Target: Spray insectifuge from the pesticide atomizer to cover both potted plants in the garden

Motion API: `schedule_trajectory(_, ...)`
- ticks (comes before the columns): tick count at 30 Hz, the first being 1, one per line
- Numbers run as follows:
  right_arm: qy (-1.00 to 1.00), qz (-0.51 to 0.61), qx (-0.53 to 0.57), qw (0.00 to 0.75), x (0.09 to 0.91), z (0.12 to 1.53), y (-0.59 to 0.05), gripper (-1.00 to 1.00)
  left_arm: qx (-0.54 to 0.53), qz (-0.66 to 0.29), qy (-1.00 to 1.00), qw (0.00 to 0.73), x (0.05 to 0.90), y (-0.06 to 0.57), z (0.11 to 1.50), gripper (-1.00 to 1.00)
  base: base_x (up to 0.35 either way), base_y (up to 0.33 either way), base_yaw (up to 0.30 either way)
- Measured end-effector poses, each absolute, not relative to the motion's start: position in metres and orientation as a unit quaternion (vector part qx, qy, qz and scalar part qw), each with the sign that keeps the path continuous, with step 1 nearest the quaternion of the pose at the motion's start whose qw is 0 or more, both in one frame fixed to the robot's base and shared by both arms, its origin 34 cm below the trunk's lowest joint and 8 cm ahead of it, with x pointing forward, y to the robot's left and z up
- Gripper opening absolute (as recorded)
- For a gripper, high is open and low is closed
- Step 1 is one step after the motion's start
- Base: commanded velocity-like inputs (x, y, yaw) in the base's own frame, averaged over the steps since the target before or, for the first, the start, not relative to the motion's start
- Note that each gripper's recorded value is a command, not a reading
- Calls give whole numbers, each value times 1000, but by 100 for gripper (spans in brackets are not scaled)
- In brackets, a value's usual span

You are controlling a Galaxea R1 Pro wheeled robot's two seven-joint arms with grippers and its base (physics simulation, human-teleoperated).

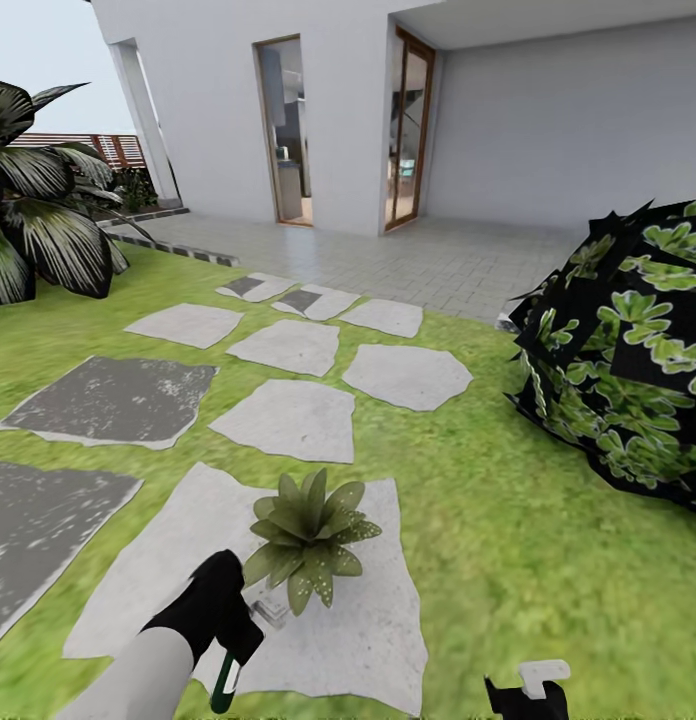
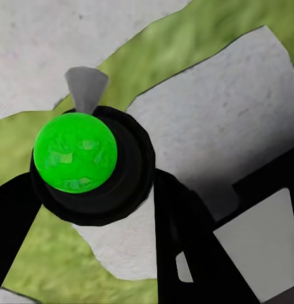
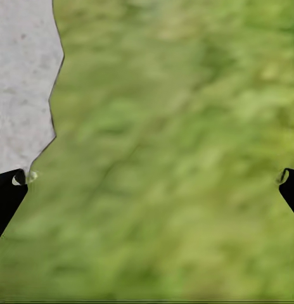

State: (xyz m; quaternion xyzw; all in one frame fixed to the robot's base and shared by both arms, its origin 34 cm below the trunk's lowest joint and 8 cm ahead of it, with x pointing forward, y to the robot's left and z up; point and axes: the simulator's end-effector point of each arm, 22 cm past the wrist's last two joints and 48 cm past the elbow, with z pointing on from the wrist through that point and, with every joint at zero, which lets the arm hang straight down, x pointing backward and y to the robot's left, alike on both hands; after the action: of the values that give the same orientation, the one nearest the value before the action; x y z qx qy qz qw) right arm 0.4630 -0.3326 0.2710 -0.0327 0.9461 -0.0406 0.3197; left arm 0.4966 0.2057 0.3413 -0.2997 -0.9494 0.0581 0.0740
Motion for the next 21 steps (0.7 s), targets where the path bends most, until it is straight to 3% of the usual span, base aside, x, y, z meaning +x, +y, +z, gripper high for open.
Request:
schedule_trajectory(11, 946, -41, -32, 320, 463, 271, -333, 100, -299, 58, -950, 72, 498, 205, 342, -100, -18, 294, -18)
schedule_trajectory(21, 946, -41, -32, 320, 463, 271, -333, 100, -299, 51, -950, 69, 500, 206, 341, -100, -65, 302, -273)
